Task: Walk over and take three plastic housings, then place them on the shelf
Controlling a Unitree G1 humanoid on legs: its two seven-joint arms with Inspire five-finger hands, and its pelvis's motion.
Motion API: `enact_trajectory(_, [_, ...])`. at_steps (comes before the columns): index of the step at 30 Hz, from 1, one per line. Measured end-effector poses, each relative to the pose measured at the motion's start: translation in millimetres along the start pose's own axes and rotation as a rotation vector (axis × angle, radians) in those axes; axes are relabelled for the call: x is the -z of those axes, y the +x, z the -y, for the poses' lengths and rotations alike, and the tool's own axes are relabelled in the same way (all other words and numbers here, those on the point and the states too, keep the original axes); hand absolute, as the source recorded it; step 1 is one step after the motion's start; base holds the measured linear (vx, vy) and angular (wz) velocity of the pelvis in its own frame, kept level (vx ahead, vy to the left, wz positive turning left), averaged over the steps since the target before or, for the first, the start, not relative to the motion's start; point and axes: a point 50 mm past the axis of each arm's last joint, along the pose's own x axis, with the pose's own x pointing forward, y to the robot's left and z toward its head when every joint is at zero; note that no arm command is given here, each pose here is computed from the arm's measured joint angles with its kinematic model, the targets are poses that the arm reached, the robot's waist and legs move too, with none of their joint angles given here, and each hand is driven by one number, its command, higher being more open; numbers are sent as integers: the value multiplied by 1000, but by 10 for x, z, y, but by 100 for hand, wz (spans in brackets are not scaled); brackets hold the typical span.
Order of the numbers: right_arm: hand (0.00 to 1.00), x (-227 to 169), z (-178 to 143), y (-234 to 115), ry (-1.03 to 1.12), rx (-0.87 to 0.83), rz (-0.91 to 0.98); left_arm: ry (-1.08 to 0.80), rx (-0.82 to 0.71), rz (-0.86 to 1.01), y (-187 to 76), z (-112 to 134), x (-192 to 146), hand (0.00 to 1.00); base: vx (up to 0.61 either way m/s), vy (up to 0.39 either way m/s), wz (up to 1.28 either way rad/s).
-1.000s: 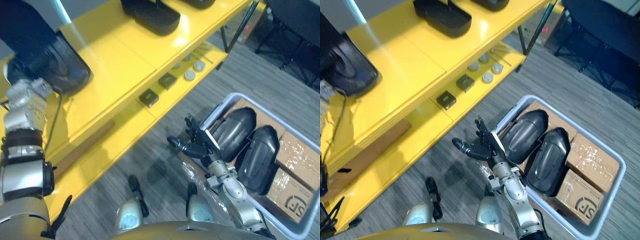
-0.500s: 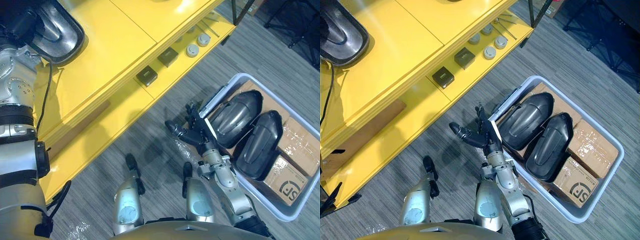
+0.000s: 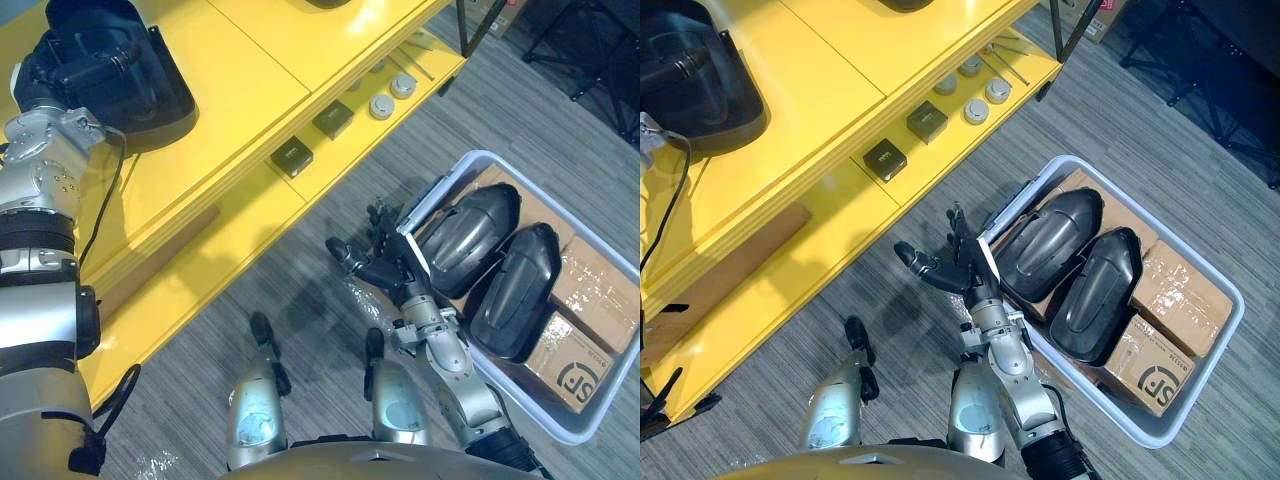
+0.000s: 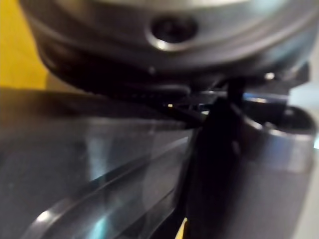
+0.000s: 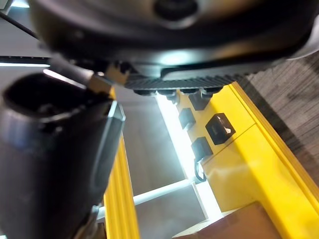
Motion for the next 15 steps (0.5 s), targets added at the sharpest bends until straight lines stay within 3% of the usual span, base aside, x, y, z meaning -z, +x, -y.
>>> enact_trajectory(7, [100,37,-18,-38,-4,-12,-19,5,-124,-19,-1,-73,34,100,0,0,0])
enact_trajectory(15, [100,120,-84,-115,-9,-61,-67,155,-289,7,-14,-172,20,100,16,-6,-1])
